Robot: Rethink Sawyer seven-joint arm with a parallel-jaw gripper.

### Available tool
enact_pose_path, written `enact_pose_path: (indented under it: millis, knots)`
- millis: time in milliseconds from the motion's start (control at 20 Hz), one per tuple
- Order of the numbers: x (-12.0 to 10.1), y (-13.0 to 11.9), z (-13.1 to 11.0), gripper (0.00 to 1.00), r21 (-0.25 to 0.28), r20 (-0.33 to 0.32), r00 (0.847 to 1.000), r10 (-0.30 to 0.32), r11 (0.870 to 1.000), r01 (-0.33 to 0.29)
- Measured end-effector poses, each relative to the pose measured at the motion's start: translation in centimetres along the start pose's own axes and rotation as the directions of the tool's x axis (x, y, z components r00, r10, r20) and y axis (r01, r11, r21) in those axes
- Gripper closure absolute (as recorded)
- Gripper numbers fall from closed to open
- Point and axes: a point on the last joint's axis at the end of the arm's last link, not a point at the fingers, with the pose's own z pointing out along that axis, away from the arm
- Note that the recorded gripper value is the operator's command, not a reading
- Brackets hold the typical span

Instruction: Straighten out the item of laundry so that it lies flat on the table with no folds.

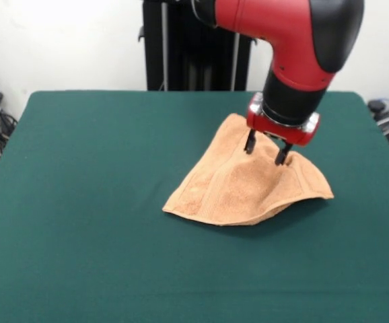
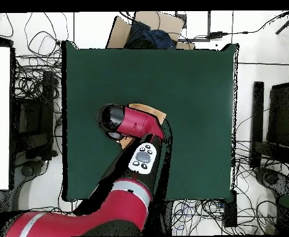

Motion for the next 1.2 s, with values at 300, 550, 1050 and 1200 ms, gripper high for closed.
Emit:
enact_pose_path:
  millis: [300,550,1050,1200]
  knots:
    - [-0.1,1.3,0.7,0.00,0.007,0.005,1.000,-0.025,1.000,0.025]
    - [-0.3,1.8,1.2,0.00,0.009,0.008,0.999,-0.033,0.999,0.033]
    - [-0.4,2.0,1.6,0.00,0.012,0.008,0.999,-0.037,0.999,0.037]
    - [-0.5,2.0,1.6,0.00,0.010,0.007,0.999,-0.035,0.999,0.034]
